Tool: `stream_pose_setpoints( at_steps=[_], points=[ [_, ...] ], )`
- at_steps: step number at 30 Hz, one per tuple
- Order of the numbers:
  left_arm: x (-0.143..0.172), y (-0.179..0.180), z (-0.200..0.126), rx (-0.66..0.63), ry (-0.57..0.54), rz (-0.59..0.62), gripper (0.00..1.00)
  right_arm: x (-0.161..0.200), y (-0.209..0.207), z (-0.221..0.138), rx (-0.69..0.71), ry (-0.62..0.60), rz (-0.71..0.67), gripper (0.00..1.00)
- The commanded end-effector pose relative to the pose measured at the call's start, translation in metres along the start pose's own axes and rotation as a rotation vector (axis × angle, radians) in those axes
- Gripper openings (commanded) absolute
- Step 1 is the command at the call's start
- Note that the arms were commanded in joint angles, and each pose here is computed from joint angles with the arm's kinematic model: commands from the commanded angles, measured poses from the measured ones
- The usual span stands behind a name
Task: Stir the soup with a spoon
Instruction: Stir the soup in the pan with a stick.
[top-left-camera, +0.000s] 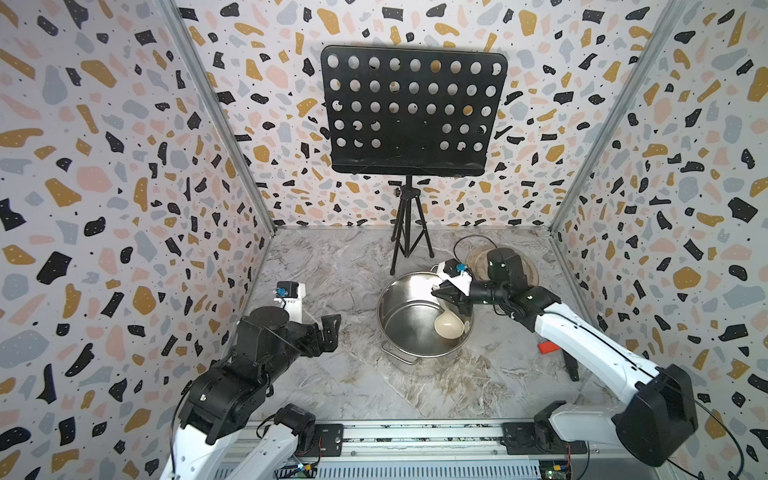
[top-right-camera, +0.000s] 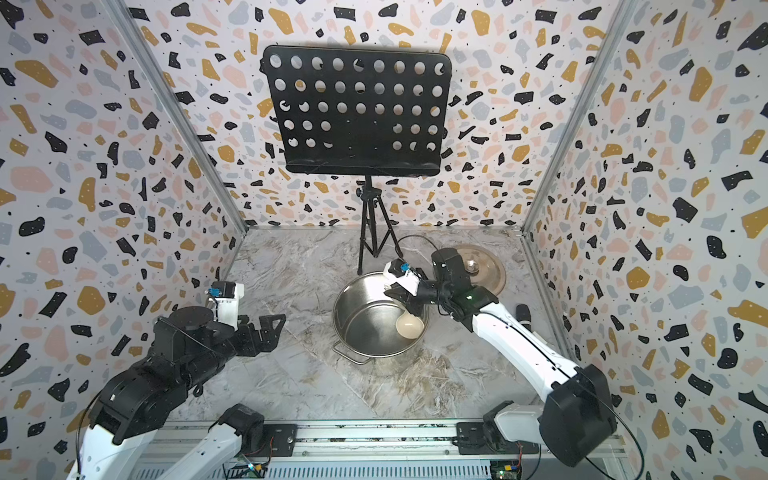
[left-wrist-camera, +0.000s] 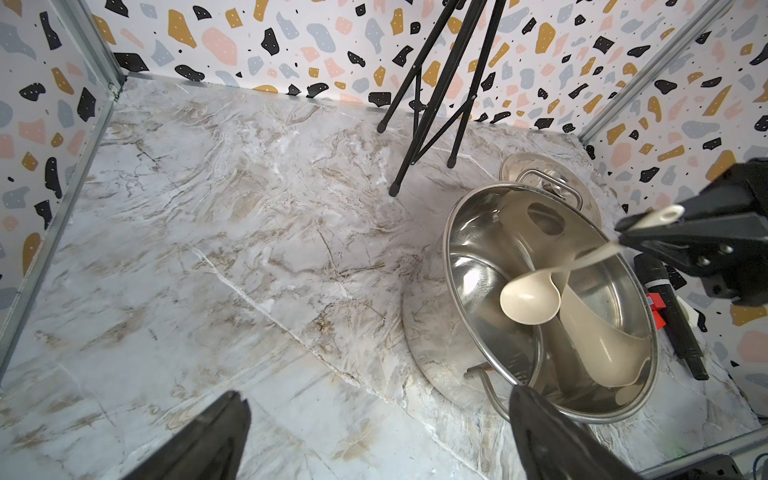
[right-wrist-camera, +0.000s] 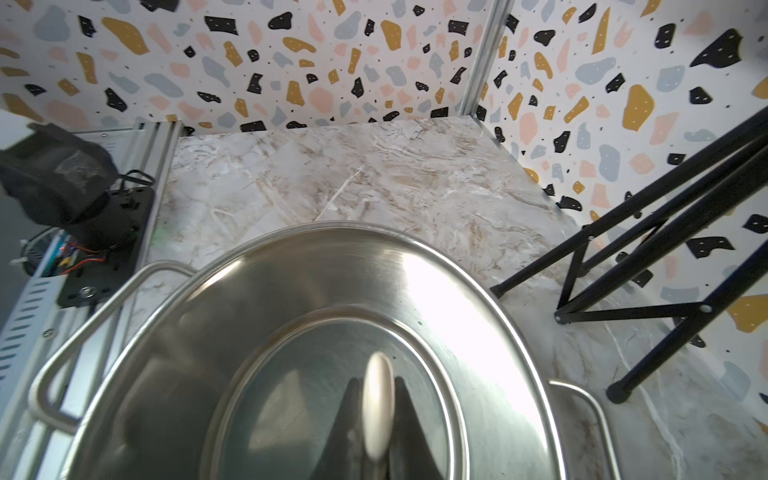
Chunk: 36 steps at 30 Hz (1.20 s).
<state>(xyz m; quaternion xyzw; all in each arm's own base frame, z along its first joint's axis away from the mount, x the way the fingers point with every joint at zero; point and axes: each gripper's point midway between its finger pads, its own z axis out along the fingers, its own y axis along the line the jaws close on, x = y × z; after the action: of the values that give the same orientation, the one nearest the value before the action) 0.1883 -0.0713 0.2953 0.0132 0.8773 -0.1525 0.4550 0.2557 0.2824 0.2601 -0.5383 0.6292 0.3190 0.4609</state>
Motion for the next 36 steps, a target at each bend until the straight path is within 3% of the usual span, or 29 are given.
stream_pose_setpoints(
  at_steps=[1, 9, 16, 23, 28, 36],
  points=[
    [-0.009, -0.001, -0.002, 0.003, -0.042, -0.010, 1.00, -0.008, 0.038, -0.013, -0.092, -0.043, 0.040, 0.00],
    [-0.008, -0.005, 0.002, 0.019, -0.032, -0.021, 0.99, -0.040, 0.093, -0.005, -0.226, -0.130, -0.008, 0.00],
    [-0.008, -0.004, 0.000, 0.015, -0.028, -0.026, 1.00, -0.067, 0.106, 0.029, -0.298, -0.217, -0.066, 0.00],
    [-0.008, -0.003, -0.004, 0.010, -0.029, -0.039, 1.00, -0.081, 0.073, 0.077, -0.243, -0.261, -0.165, 0.00],
    [-0.011, -0.004, -0.007, 0.014, -0.021, -0.034, 0.99, -0.084, 0.031, 0.101, -0.161, -0.288, -0.164, 0.00],
    [-0.011, -0.004, -0.010, 0.013, -0.018, -0.029, 1.00, -0.067, -0.041, 0.089, 0.010, -0.267, -0.125, 0.00]
  ],
)
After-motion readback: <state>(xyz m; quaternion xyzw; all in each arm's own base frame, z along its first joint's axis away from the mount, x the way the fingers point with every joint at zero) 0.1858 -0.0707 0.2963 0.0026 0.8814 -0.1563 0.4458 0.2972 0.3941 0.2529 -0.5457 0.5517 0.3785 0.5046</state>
